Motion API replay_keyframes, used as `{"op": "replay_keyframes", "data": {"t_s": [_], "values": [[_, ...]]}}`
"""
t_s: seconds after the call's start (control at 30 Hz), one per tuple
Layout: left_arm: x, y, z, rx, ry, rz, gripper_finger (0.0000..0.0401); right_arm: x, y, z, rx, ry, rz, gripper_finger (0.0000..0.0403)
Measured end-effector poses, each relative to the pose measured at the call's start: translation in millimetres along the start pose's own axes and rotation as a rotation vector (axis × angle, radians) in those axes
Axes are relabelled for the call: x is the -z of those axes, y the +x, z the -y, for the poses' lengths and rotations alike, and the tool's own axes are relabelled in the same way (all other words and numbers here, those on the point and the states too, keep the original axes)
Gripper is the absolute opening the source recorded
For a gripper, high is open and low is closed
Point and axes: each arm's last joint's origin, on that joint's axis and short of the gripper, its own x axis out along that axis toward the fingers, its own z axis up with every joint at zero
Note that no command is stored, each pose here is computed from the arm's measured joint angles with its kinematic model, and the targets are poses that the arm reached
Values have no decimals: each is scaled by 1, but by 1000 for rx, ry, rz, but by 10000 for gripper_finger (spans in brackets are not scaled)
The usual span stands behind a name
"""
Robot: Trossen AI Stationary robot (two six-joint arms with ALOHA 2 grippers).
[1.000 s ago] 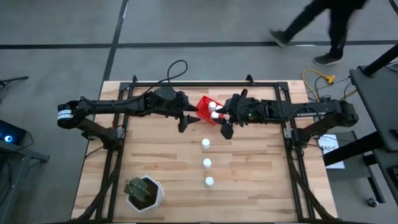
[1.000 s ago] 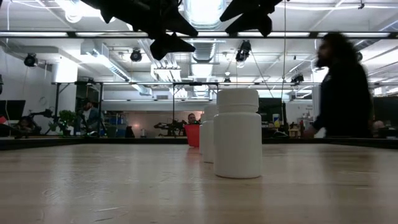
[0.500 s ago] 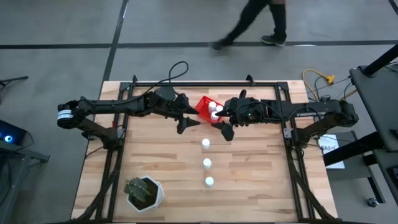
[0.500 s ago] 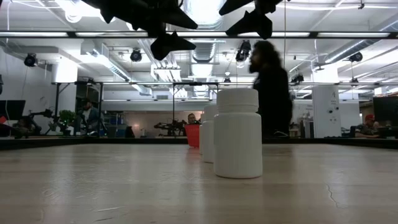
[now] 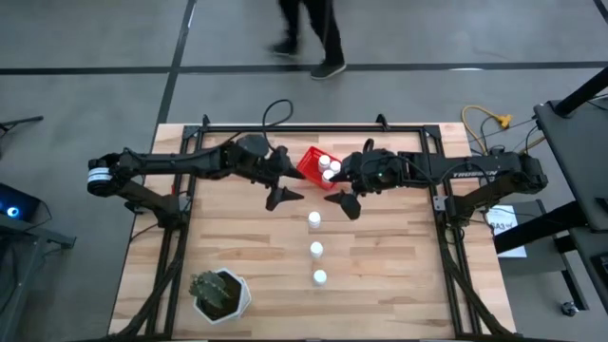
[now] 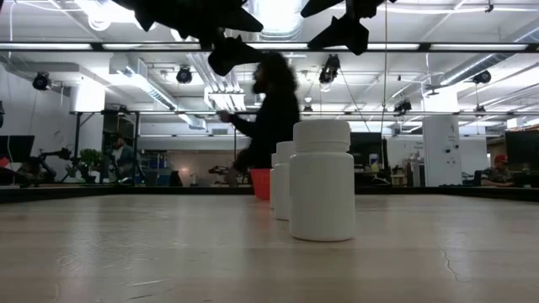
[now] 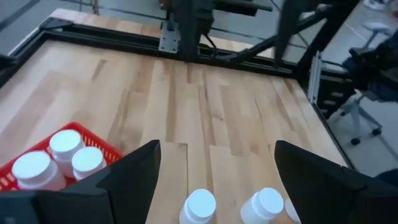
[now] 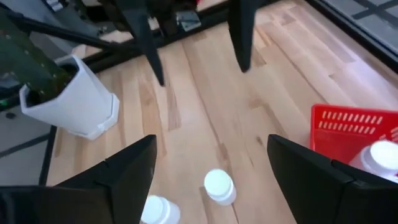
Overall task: Pick and place pill bottles into a basket
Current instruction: Put the white pill bottle into the red bin
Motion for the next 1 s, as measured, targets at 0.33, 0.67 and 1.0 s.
{"op": "replay_keyframes", "data": {"t_s": [0.33,0.67,1.0], "values": [[10,0,1,-1,-3,-99,297,7,0,3,31,-49,-71,280],[9,0,1,-8,0,-90,297,8,1,3,32,-124,-72,263],[9,1,1,-8,1,-87,297,8,1,3,32,-124,-71,260]]}}
